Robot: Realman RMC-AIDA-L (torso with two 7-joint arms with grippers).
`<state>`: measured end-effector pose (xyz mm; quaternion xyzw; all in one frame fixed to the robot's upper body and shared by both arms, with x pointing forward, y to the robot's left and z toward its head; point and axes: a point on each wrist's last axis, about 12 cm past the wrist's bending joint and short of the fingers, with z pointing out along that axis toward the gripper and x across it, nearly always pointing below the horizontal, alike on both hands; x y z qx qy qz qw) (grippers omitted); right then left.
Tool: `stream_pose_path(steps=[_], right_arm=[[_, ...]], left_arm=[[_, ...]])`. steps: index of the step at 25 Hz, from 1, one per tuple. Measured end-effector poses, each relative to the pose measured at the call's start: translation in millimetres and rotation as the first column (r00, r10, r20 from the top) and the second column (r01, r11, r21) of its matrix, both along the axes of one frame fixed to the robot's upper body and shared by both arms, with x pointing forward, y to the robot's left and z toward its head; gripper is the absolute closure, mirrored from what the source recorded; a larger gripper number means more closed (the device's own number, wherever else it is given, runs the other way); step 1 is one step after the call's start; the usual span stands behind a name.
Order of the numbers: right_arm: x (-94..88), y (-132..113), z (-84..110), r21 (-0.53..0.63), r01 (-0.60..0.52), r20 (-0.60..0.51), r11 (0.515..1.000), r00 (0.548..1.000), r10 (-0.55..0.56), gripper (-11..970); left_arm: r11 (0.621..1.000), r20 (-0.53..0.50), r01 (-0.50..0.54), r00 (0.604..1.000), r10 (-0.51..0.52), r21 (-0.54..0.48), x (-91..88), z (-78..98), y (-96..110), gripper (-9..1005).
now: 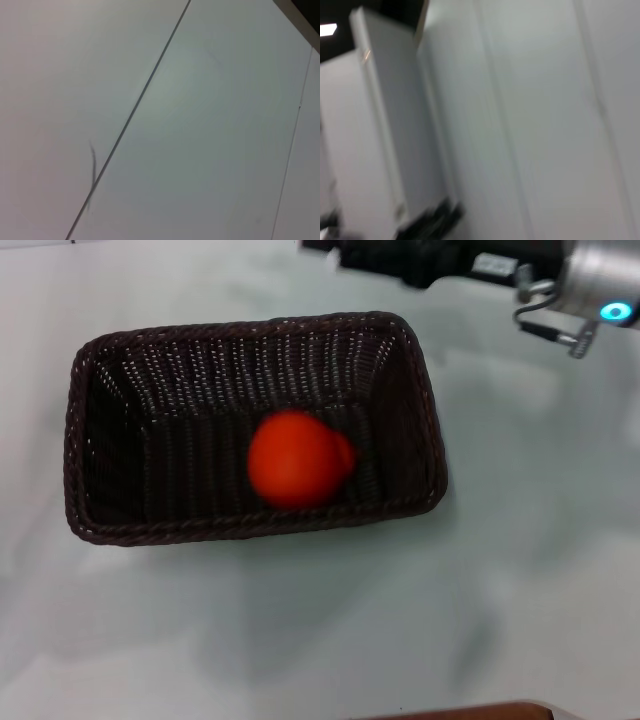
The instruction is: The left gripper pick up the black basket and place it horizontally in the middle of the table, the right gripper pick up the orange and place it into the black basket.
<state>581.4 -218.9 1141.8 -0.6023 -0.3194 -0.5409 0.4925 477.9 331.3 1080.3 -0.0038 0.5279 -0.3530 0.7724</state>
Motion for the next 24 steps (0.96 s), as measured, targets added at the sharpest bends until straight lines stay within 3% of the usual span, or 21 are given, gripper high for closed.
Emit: stream_pose_path(steps=[3,6,8,12,13,14,17,24], right_arm=[[-8.2,-20,-5.1,0.132,0.143,0.071,0.981,0.986,-0.153,366],[-18.9,-39,-17.0,0.254,0.305,0.135,0.918,0.929,-0.346,293],[-26.3,-52,-26.3,0.326,0.429,0.152,0.843,0.856,-0.494,230],[-43.7,-74,-49.8,0.412,0.666,0.117,0.622,0.639,-0.76,79],[-51.1,-81,-56.4,0.411,0.725,0.123,0.552,0.556,-0.822,41],[-51.1,-81,-56.4,0.411,0.725,0.123,0.552,0.556,-0.822,23],[-60.5,-90,-64.1,0.393,0.771,0.122,0.5,0.496,-0.86,4],[-72.1,-102,-72.2,0.388,0.819,0.081,0.422,0.426,-0.901,4]], left_arm=[[1.0,0.002,0.001,1.0,-0.001,-0.003,0.5,0.0,-1,506],[1.0,0.005,-0.006,1.0,0.006,0.0,0.3,-0.3,-1,506],[1.0,0.011,-0.027,1.0,0.027,0.002,-0.7,-1.9,-1,506],[0.993,0.035,-0.119,0.992,0.119,0.014,-7.1,-8.7,-2,506],[0.988,0.045,-0.151,0.988,0.15,0.024,-9.1,-10.4,-2,506],[0.984,0.053,-0.176,0.983,0.174,0.03,-10.8,-12.0,-3,506],[0.965,0.091,-0.257,0.964,0.251,0.06,-16.7,-16.4,-7,506],[0.956,0.131,-0.285,0.953,0.274,0.076,-24.3,-17.8,-11,506]])
